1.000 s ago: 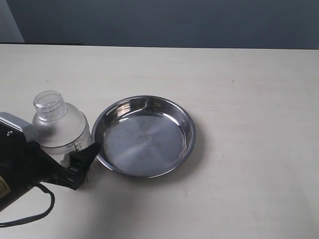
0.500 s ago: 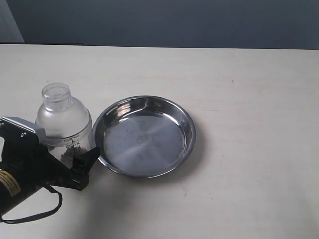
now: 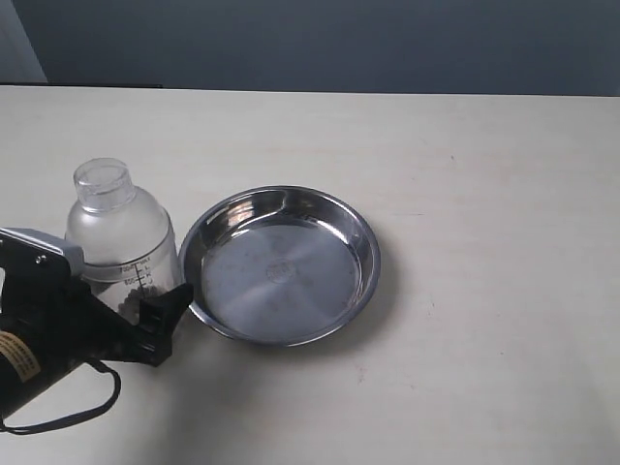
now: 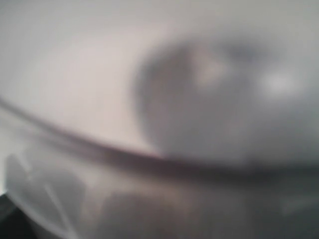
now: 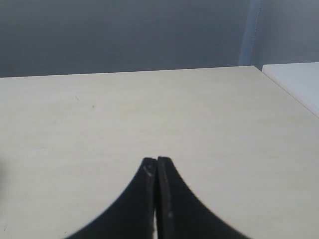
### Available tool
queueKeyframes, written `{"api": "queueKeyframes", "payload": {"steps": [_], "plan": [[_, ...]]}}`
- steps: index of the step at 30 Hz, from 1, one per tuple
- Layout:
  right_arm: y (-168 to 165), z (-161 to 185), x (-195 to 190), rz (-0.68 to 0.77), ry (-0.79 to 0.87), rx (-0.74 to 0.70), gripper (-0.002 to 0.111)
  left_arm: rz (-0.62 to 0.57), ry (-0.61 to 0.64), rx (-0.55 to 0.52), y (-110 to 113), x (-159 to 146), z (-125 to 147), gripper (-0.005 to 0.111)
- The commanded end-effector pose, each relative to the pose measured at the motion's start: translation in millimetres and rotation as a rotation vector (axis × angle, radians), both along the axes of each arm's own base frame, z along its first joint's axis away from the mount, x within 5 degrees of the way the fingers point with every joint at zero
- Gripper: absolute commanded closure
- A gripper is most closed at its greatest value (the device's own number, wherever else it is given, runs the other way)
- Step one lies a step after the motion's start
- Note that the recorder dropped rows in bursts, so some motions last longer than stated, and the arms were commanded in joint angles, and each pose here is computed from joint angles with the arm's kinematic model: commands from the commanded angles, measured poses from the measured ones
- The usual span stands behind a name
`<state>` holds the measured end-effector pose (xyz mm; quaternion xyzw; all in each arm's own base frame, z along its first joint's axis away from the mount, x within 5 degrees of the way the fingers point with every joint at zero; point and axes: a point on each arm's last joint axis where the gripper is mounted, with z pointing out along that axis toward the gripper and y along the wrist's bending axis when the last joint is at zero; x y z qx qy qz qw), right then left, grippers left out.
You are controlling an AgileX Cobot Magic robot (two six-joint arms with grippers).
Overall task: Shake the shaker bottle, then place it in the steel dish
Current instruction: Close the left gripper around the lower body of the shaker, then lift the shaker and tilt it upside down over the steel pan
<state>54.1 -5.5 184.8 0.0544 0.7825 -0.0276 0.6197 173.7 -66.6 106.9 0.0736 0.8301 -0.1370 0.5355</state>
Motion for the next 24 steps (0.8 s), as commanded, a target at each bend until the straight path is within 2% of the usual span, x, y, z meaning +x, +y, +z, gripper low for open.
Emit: {"api": "queueKeyframes", "payload": {"steps": [1,9,16,20,23,24], "plan": [[-0.2,0.9,0.0,-0.004,-0.015,-0.003,0.109,0.043,-0.013,-0.026,4.3,-2.2,3.6,0.106],[-0.2,0.9,0.0,-0.004,-0.015,-0.003,0.109,0.066,-0.06,-0.065,10.2,-13.0,16.7,0.106],[-0.2,0.9,0.0,-0.004,-0.015,-0.003,0.109,-0.009,-0.177,-0.124,4.7,-16.5,39.1,0.106],[-0.2,0.9,0.0,-0.004,-0.015,-0.003,0.109,-0.03,-0.201,-0.277,1.3,-20.5,52.8,0.106],[-0.2,0.9,0.0,-0.004,-0.015,-0.003,0.109,-0.125,-0.307,-0.386,-10.6,-13.4,80.1,0.106],[-0.2,0.9,0.0,-0.004,-0.015,-0.003,0.109,-0.155,-0.31,-0.387,-14.6,-10.2,86.8,0.106]]}}
